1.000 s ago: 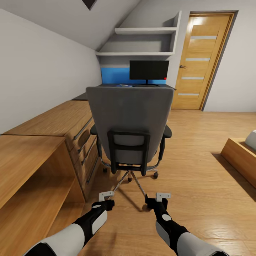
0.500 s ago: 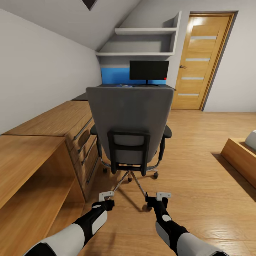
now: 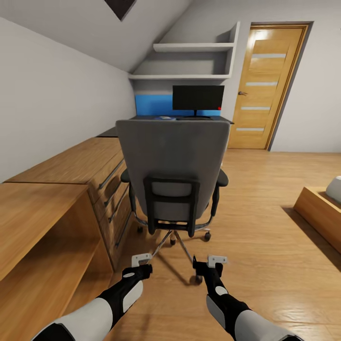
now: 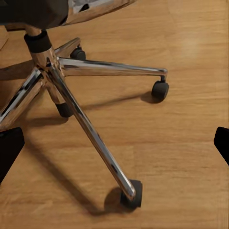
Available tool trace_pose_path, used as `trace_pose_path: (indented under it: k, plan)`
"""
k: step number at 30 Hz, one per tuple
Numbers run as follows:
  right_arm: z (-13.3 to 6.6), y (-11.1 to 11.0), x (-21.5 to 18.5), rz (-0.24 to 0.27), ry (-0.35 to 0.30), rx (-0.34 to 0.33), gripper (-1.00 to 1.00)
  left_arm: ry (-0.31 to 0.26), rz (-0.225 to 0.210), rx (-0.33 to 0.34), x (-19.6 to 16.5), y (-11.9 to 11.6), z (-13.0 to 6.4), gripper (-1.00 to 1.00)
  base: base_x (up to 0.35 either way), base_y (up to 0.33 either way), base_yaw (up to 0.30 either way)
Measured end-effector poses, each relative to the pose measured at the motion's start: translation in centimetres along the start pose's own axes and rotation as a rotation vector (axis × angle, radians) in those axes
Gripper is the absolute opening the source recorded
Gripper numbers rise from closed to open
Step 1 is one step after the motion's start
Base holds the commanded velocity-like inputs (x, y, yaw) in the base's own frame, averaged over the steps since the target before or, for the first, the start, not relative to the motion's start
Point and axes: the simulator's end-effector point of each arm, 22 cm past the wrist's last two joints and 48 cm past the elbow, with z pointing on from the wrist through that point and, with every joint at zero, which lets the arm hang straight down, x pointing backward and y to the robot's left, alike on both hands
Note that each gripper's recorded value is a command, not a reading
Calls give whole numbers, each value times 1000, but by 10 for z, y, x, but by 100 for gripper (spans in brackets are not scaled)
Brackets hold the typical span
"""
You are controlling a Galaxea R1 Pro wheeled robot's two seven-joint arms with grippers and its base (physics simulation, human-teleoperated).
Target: In the bedroom, organize the workspace by keeping the computer under the desk, ensuring the monitor is on the desk, placing the keyboard on the desk next to the monitor, placing the mouse on the desk next to the keyboard, moving the folder from the swivel chair onto the desk next to the mouse, stacking the notebook on top of the folder with the pen on top of the notebook, and positioning the swivel chair next to the desk.
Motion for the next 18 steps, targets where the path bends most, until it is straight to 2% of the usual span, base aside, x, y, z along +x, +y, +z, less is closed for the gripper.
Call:
trace_pose_path:
  k: [9, 18]
  plan:
    - [-2, 1, -9, 0, -17, -3, 100, -26, -2, 4, -10, -2, -4, 100, 218, 0, 0]
    - [-3, 2, -14, 0, -26, -4, 100, -33, -1, 6, -14, -3, -7, 100, 39, 0, 0]
